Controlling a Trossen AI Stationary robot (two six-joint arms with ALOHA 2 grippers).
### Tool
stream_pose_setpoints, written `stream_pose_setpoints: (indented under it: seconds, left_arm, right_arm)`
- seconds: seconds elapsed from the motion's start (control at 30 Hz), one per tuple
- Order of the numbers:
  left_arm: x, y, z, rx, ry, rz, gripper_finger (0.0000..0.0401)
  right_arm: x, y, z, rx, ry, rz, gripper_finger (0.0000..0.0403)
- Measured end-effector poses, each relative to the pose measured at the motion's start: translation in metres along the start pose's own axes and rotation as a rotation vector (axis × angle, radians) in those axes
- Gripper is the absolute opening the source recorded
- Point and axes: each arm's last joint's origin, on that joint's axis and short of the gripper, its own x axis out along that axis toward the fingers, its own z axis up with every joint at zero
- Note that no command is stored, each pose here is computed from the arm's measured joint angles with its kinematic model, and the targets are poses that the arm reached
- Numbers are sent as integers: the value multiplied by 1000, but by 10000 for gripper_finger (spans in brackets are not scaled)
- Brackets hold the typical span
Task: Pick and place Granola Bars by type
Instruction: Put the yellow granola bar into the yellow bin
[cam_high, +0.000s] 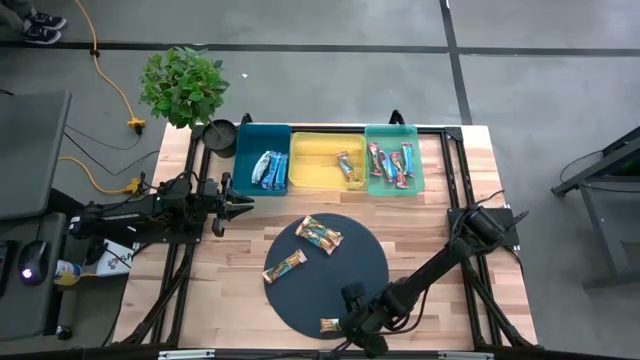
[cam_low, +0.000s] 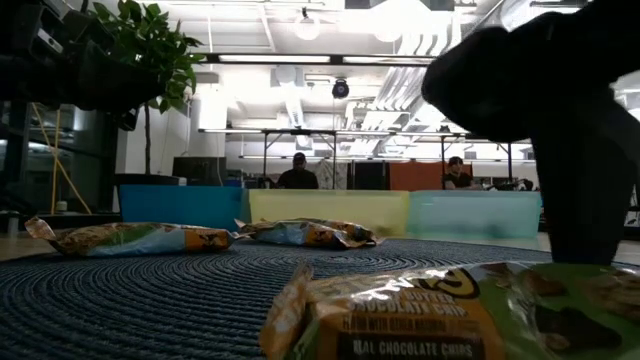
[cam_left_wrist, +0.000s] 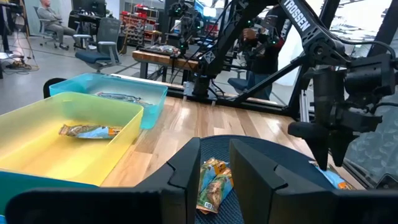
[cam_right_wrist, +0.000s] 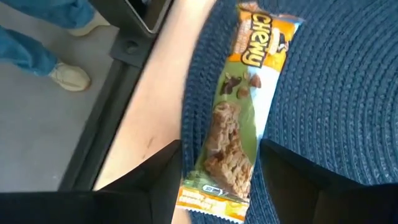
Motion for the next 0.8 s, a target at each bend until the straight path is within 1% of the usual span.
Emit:
stream_pose_setpoints:
  seconds: [0.33, 0.4, 0.67, 0.8]
  left_arm:
    - [0, 0, 0, 0, -1, 4, 82]
    - [0, 0, 0, 0, -1, 4, 82]
    - [0, 0, 0, 0, -1, 4, 82]
    - [0, 0, 0, 0, -1, 4, 82]
  right_arm:
    - [3, -3, 0, 49, -29, -104, 199]
    - [5, -4, -2, 71, -27, -106, 199]
    - [13, -5, -13, 97, -19, -79, 199]
    - [13, -5, -15, 100, -17, -76, 199]
